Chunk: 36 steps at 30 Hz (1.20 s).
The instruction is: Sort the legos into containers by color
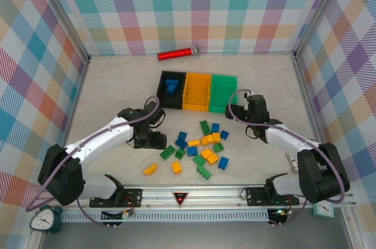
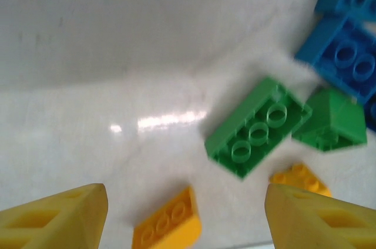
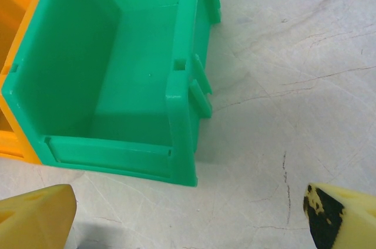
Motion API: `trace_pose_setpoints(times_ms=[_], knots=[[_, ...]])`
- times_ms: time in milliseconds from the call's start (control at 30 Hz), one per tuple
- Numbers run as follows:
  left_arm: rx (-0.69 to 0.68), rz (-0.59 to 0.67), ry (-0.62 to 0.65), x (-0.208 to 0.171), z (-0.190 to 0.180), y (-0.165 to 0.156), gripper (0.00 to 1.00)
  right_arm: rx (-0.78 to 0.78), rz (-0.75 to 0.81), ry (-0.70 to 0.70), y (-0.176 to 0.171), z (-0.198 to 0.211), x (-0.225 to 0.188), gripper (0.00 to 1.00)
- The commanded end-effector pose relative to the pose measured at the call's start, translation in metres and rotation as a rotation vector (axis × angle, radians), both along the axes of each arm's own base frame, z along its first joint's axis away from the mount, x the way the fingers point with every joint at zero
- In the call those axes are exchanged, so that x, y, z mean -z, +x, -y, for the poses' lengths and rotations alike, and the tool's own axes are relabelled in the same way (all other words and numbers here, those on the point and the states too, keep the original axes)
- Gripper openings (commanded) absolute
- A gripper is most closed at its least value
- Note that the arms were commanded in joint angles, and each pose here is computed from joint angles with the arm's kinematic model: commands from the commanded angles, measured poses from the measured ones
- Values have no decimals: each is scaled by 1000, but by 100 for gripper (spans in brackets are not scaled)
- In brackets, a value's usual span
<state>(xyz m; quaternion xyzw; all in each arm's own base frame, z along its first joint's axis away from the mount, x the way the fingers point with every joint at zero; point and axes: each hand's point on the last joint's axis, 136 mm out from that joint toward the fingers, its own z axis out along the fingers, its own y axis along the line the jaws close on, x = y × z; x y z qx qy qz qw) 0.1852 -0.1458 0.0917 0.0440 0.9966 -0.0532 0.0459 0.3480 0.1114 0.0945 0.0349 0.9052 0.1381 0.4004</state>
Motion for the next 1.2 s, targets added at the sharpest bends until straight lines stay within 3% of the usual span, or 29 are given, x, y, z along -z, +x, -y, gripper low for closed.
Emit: trace_pose_setpoints(times_ms=[0,233,567,833,933,1167], knots=[[-114,-100,70,0,-17,-34,71,-14,17,14,6,-8,-10,99],[-134,-190,118,25,-14,-62,70,-8,22,0,5,-5,-11,99],[-40,-252,164,49,0,-81,70,-13,17,3,5,-7,-10,99],[8,-206,316,64,-10,-75,60,-11,18,-2,4,-6,-10,99],[11,-208,304,71,-6,-73,50,-10,18,-5,4,-5,-10,99],[25,-215,330,80,-3,-77,49,-9,20,-3,4,-5,-11,99]])
